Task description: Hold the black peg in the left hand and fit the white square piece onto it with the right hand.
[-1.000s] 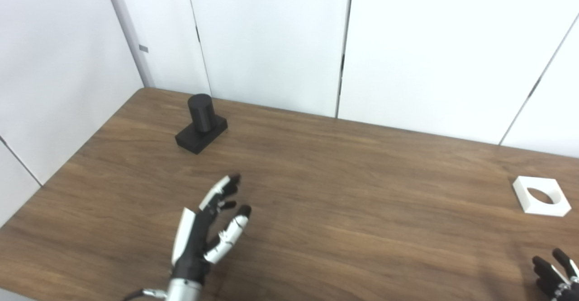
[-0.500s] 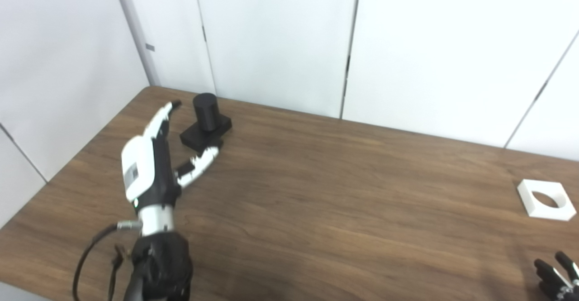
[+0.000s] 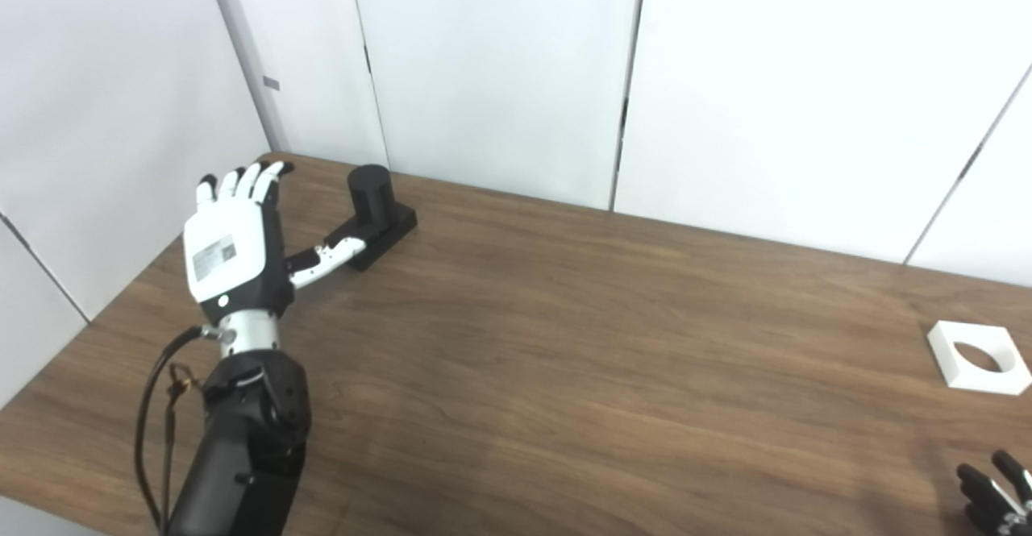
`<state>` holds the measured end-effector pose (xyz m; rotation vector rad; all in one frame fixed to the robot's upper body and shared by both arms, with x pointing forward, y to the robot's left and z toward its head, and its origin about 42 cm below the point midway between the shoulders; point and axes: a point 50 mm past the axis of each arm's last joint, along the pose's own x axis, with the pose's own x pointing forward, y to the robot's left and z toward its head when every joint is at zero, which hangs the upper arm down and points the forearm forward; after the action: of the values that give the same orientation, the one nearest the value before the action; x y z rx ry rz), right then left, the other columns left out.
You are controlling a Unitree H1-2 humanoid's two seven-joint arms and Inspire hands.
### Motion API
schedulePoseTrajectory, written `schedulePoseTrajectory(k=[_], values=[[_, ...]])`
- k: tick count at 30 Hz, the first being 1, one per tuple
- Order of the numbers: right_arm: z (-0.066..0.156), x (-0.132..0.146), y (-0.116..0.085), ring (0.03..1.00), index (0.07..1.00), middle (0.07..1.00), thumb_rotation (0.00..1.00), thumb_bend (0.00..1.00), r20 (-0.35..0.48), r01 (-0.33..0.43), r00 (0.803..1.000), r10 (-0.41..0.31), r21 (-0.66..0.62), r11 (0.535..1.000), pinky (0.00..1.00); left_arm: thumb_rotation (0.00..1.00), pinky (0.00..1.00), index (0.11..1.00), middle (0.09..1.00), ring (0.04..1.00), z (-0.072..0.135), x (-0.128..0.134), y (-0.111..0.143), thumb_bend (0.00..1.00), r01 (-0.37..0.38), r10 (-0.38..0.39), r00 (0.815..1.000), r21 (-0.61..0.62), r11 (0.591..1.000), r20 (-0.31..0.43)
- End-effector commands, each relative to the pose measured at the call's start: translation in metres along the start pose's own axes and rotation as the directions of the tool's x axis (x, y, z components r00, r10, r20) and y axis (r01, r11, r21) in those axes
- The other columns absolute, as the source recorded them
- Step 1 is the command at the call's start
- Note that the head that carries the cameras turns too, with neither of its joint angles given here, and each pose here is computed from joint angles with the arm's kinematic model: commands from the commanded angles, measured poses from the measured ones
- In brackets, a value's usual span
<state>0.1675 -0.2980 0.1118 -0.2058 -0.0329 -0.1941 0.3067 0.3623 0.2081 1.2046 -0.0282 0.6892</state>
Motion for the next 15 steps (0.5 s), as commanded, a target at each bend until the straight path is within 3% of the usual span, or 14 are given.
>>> schedulePoseTrajectory(k=[1,15], values=[[0.004,-0.002,0.004,0.875,0.914,0.839,1.00,0.68,0.007,-0.006,1.000,0.006,0.013,1.000,0.87,0.73,1.00,0.826,0.906,0.935,0.006,0.022,0.012,1.00,-0.062,0.061,0.998,0.046,0.997,0.030],[0.004,-0.003,0.004,0.888,0.931,0.851,1.00,0.66,0.001,-0.005,1.000,0.005,0.016,1.000,0.89,0.73,1.00,0.824,0.901,0.931,-0.001,0.049,-0.016,1.00,0.058,-0.056,0.998,0.128,0.990,-0.024]])
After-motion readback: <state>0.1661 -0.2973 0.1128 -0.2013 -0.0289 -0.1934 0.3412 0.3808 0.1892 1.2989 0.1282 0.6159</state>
